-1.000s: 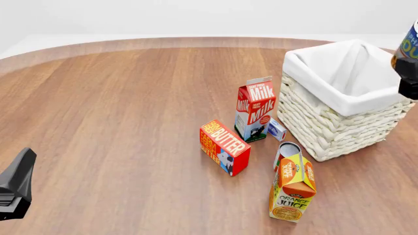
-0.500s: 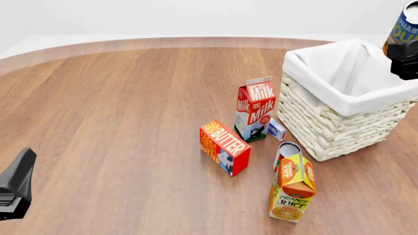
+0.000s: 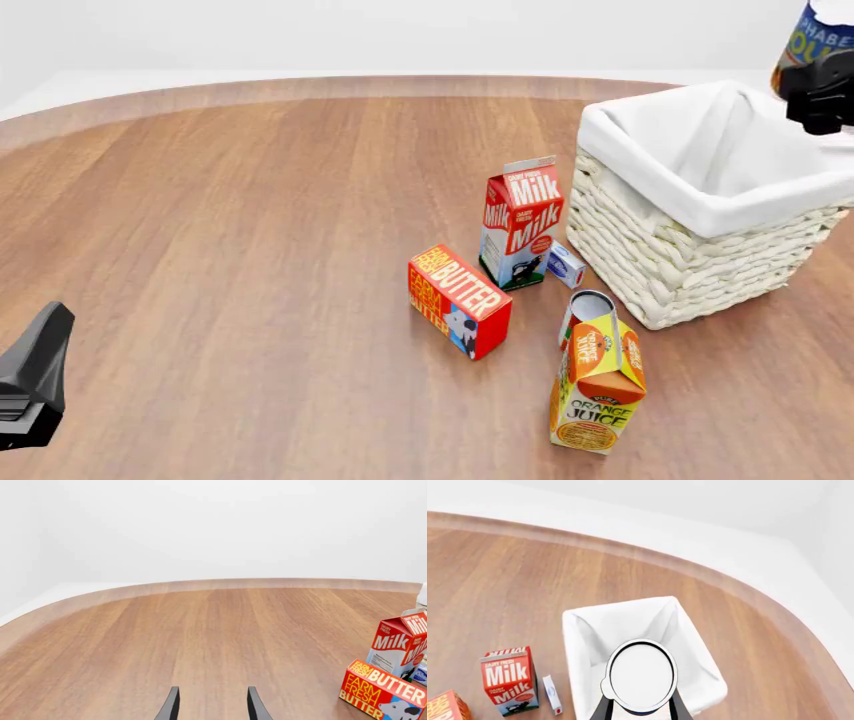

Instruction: Pick up the alphabet soup, and put it in the basket.

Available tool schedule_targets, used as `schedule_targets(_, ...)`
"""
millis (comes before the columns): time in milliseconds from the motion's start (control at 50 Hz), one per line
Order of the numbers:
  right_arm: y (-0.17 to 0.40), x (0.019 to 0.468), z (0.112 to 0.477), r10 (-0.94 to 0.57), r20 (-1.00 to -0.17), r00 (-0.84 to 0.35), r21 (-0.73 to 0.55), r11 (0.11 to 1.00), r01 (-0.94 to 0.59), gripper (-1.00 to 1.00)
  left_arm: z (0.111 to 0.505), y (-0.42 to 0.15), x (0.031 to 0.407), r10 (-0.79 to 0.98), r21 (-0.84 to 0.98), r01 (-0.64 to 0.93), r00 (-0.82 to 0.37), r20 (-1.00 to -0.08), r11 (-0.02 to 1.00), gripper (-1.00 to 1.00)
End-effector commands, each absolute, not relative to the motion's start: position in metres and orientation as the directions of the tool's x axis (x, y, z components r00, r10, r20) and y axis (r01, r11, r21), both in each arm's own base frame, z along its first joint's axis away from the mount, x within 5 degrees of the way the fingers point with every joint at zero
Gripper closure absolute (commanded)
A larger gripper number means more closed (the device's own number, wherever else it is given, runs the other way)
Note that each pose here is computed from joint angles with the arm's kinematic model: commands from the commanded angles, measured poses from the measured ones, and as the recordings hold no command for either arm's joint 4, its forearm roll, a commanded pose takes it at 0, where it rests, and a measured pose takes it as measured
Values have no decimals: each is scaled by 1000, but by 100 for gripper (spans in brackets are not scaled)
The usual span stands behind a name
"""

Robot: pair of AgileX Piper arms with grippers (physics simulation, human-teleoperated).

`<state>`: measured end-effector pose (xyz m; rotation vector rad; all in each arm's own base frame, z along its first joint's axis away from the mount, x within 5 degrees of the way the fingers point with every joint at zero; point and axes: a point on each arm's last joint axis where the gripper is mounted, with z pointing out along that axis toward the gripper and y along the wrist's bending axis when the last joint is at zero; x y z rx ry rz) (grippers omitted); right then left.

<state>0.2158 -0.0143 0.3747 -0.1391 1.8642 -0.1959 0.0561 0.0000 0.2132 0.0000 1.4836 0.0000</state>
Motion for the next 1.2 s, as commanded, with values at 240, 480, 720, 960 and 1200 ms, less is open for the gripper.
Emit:
schedule_targets(240,-12,251,379,-169,-934,-316,-175,985,-9,100,213,0,56,0,0,0,87,-996,1000,-100)
schedule_targets(480,-12,265,381,-173,-928,-330,-177,984,-17,100,213,0,56,0,0,0,87,-996,1000,-100)
schedule_targets(720,-17,288,375,-164,-913,-373,-172,985,-12,100,213,0,56,0,0,0,87,-996,1000,-100)
schedule_targets(960,-21,300,358,-157,-892,-424,-168,986,-10,100,213,0,56,0,0,0,87,-996,1000,-100)
schedule_targets(1200,-26,312,350,-152,-876,-457,-170,985,-2,100,213,0,56,0,0,0,87,-996,1000,-100)
